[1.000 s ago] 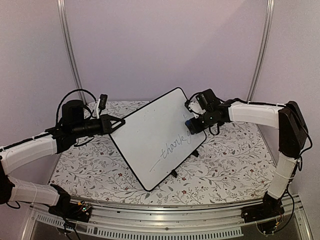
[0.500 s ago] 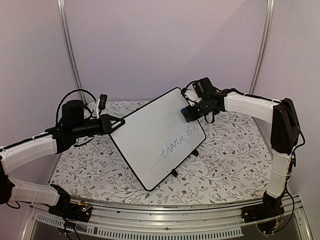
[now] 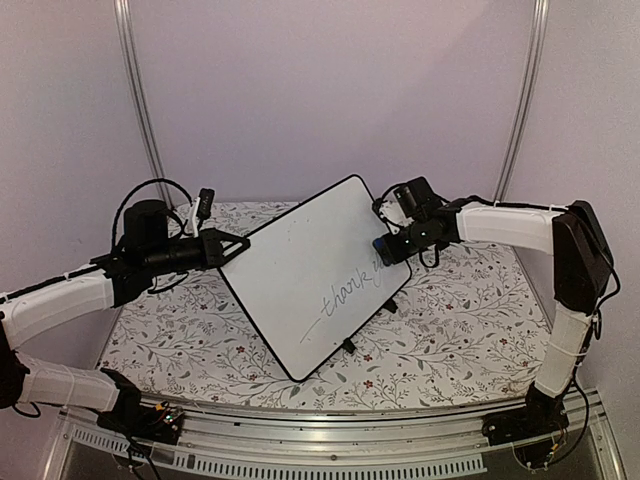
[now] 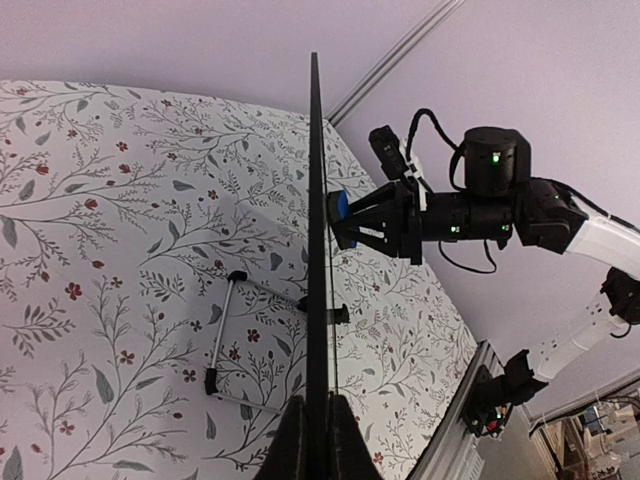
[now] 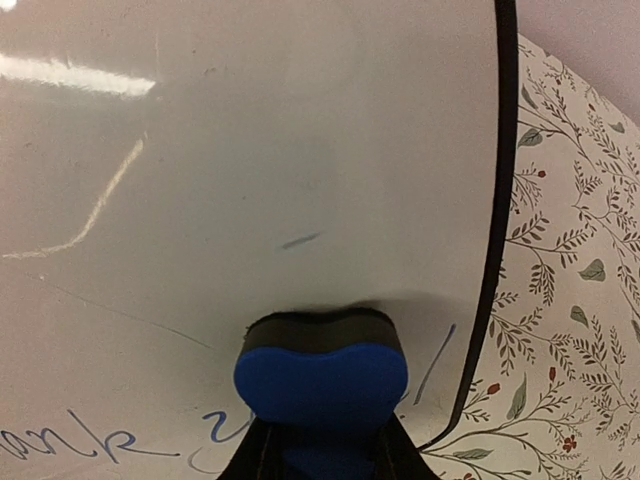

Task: Erase the whiteboard
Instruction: Erase the whiteboard on the whiteboard stand.

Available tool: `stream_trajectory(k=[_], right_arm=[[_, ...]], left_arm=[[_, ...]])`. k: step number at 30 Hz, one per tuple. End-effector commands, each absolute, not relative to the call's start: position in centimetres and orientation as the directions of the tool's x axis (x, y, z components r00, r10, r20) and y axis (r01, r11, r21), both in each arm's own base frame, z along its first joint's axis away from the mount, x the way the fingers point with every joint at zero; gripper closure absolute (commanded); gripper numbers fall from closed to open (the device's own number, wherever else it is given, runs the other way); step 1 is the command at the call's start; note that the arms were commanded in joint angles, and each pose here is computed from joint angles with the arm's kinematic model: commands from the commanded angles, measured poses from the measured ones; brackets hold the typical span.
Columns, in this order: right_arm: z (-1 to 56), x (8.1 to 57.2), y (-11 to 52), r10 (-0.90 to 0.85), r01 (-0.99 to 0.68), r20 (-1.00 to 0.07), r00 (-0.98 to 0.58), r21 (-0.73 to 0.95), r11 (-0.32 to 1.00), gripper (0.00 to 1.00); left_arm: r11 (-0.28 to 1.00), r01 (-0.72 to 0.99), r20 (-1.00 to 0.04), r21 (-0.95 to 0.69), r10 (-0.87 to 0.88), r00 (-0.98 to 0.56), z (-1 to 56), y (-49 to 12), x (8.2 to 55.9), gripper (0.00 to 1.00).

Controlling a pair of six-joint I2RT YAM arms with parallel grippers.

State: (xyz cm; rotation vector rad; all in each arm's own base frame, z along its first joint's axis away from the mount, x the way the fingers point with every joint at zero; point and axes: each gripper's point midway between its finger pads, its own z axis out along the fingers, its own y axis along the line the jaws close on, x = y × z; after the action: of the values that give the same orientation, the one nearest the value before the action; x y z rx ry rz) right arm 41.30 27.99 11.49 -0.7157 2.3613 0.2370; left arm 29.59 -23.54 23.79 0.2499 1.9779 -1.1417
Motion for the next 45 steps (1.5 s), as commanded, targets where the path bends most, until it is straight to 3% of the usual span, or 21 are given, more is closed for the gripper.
stream_trajectory(k=[1, 23, 45], right_arm=[[10.4, 41.3, 27.9, -0.434, -0.55, -0.614, -0.659, -0.001, 0.835, 1.0], [16.8, 48.9, 28.4, -0.353, -0.512, -0.728, -0.588, -0.003, 0.859, 1.0], [8.3, 40.3, 25.8, -0.358, -0.518, -0.599, -0.717, 0.114, 0.847, 1.0]], left_arm=[[0.468, 0.702, -0.838, -0.536, -0.193, -0.511, 28.4, -24.9, 28.2, 1.0], [0.469, 0.701, -0.837, -0.537, -0.192, -0.513, 28.3, -25.0, 28.3, 1.0], [0.47, 0.694, -0.83, -0.545, -0.189, -0.524, 27.9, -25.1, 28.5, 1.0]])
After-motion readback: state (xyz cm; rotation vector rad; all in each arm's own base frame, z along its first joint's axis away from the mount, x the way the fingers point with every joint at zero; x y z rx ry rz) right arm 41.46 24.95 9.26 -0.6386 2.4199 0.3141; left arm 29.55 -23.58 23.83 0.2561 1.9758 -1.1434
